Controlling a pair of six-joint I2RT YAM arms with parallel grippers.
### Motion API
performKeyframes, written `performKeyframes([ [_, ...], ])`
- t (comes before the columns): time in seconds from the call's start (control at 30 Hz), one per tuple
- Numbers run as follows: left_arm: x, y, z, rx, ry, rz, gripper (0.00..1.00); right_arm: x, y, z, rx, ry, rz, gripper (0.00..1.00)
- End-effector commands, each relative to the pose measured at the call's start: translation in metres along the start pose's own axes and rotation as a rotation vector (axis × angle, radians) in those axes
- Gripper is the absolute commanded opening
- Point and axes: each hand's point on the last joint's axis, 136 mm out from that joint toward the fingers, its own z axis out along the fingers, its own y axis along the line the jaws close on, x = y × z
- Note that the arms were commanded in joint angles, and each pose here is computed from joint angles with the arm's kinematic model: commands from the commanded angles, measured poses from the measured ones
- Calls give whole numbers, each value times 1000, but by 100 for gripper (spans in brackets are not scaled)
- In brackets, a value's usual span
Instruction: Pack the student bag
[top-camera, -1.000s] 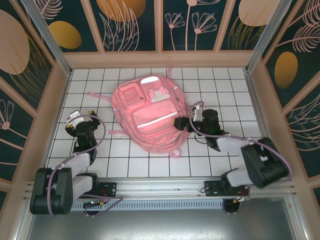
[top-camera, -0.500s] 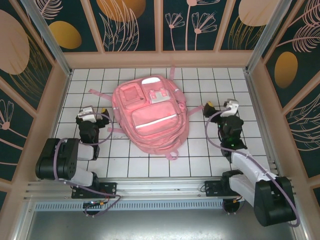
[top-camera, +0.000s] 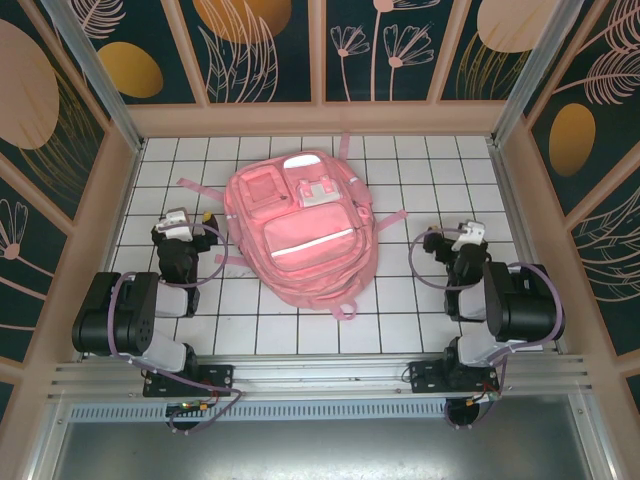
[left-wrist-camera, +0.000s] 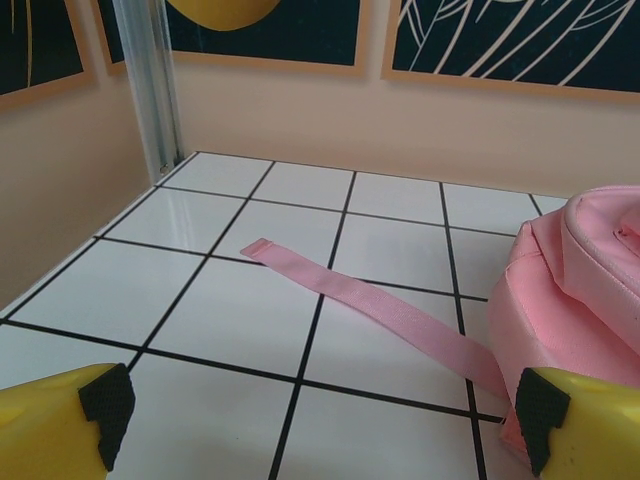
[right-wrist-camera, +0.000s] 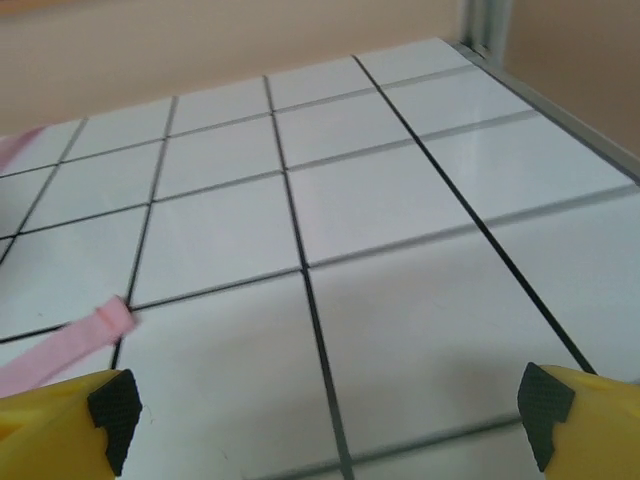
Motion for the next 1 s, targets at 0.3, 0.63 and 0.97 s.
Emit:
performKeyframes([
  [0.3, -8, 0, 3, 9, -26, 12, 99, -31, 23, 10, -99, -82, -49, 99],
  [0.63, -9, -1, 2, 12, -32, 13, 99, -30, 23, 10, -101, -80, -50, 99],
  [0.97, -9, -2, 3, 14, -29, 13, 99, -31, 23, 10, -100, -81, -50, 99],
])
